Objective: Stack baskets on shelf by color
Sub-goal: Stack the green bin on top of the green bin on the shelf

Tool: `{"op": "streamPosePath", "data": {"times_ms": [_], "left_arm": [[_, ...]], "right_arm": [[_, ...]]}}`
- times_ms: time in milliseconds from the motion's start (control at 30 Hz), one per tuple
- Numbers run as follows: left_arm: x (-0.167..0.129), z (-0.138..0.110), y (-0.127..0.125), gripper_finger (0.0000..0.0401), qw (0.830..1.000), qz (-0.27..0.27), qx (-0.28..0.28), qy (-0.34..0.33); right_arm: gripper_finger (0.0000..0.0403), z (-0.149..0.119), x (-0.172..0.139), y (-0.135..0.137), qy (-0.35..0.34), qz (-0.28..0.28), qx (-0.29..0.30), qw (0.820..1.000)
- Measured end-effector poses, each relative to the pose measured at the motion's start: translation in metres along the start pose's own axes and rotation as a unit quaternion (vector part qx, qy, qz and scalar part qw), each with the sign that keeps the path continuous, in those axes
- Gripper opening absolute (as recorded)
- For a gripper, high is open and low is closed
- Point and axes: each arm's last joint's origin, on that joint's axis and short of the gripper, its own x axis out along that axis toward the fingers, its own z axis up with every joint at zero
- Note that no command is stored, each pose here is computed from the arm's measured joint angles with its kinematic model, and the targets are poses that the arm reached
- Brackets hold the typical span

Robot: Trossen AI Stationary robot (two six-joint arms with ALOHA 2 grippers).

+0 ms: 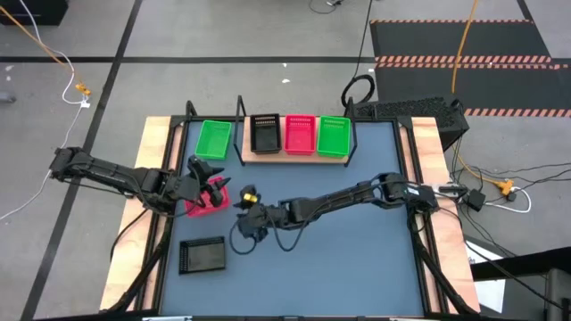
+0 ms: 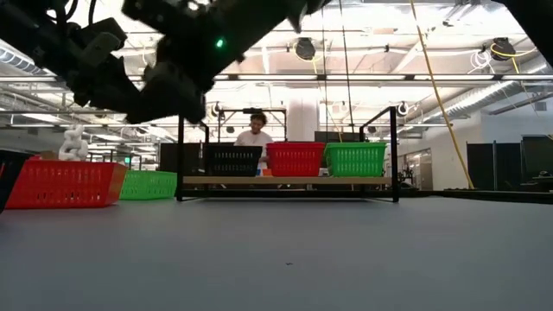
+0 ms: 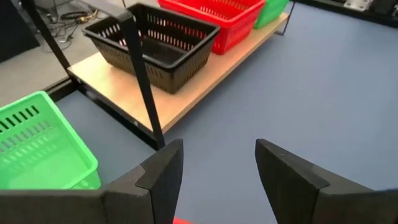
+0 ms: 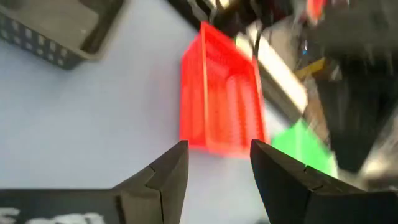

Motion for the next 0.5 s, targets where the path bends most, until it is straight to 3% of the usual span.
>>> {"op": "streamPosePath", "data": {"times_ms": [100, 233, 400, 500], "left_arm": [[0.000, -0.001, 0.001, 0.0202, 1.000, 0.003, 0.001, 0.006], [0.000, -0.002, 0.000, 0.0202, 1.000, -0.006, -0.023, 0.012], [-0.001, -0.005, -0.004, 0.0202, 0.994, -0.080, -0.037, 0.064], [-0.001, -0.008, -0.003, 0.0202, 0.992, -0.091, -0.021, 0.085]], "right_arm": [[0.0169, 0.007, -0.017, -0.010, -0.011, 0.041, 0.077, 0.996], [0.0169, 0.008, -0.043, -0.030, -0.030, 0.095, 0.127, 0.987], [0.0169, -0.036, -0.066, -0.037, -0.015, 0.083, 0.193, 0.978], [0.0169, -0.068, -0.083, -0.031, -0.060, 0.074, 0.257, 0.962]]}}
